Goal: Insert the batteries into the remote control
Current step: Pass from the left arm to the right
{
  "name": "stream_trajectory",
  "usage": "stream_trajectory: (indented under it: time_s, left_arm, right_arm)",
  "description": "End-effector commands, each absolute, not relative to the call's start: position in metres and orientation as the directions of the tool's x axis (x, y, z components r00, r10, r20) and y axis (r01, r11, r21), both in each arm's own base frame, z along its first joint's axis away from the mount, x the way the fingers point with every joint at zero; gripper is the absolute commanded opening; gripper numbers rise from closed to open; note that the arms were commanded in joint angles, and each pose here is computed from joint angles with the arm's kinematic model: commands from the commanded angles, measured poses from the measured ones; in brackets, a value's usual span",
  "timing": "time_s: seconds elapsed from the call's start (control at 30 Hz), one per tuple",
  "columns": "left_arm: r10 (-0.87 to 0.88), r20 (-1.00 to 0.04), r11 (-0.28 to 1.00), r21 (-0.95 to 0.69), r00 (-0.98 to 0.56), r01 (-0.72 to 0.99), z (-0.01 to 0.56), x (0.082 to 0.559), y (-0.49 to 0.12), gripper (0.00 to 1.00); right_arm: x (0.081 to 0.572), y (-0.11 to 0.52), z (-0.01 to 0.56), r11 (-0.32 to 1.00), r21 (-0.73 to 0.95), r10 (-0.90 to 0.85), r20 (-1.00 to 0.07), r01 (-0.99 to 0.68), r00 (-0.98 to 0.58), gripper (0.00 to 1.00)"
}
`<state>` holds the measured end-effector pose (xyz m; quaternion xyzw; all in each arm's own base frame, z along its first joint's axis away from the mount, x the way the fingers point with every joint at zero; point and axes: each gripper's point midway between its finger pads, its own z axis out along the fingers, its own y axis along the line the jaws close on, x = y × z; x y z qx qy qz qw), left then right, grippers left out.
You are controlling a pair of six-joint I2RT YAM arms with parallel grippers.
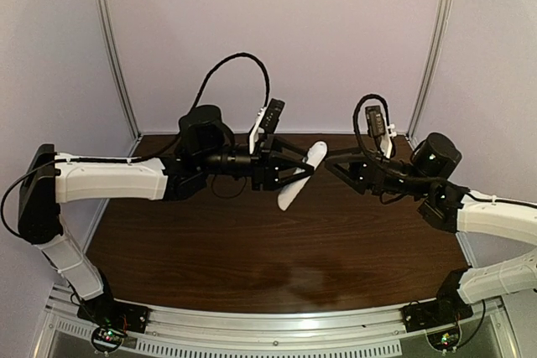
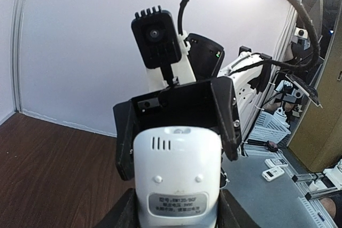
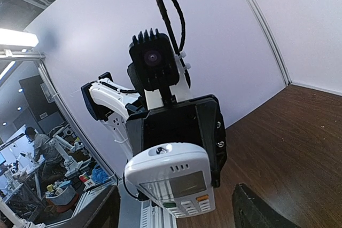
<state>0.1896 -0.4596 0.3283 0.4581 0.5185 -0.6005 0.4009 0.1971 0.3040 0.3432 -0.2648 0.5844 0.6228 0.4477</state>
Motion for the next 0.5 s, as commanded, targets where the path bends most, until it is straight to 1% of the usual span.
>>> stream_trajectory:
  time_s: [0.0, 0.33, 0.4, 0.47]
  left_arm:
    - [-0.067, -0.966, -0.188, -0.234, -0.250, 0.954, 0.340, 0.184, -0.458, 0.24]
    - [-0.064, -0.958, -0.208, -0.261, -0.279, 0.943, 0.334, 0.181, -0.459, 0.24]
    - [-0.064, -0.956, -0.205, -0.267, -0.285, 0.942, 0.334, 0.182, -0.459, 0.24]
    - [-0.061, -0.956, -0.213, -0.270, -0.288, 0.939, 0.332, 0.181, -0.460, 0.24]
  right_arm:
    - [0.190, 0.312, 0.365, 0.047, 0.433, 0.262, -0.875, -0.900, -0.408, 0.71]
    - [0.191, 0.326, 0.366, 0.061, 0.409, 0.229, -0.894, -0.910, -0.386, 0.51]
    - [0.192, 0.326, 0.364, 0.064, 0.412, 0.225, -0.893, -0.909, -0.389, 0.50]
    - [0.193, 0.328, 0.362, 0.070, 0.415, 0.222, -0.893, -0.907, -0.391, 0.55]
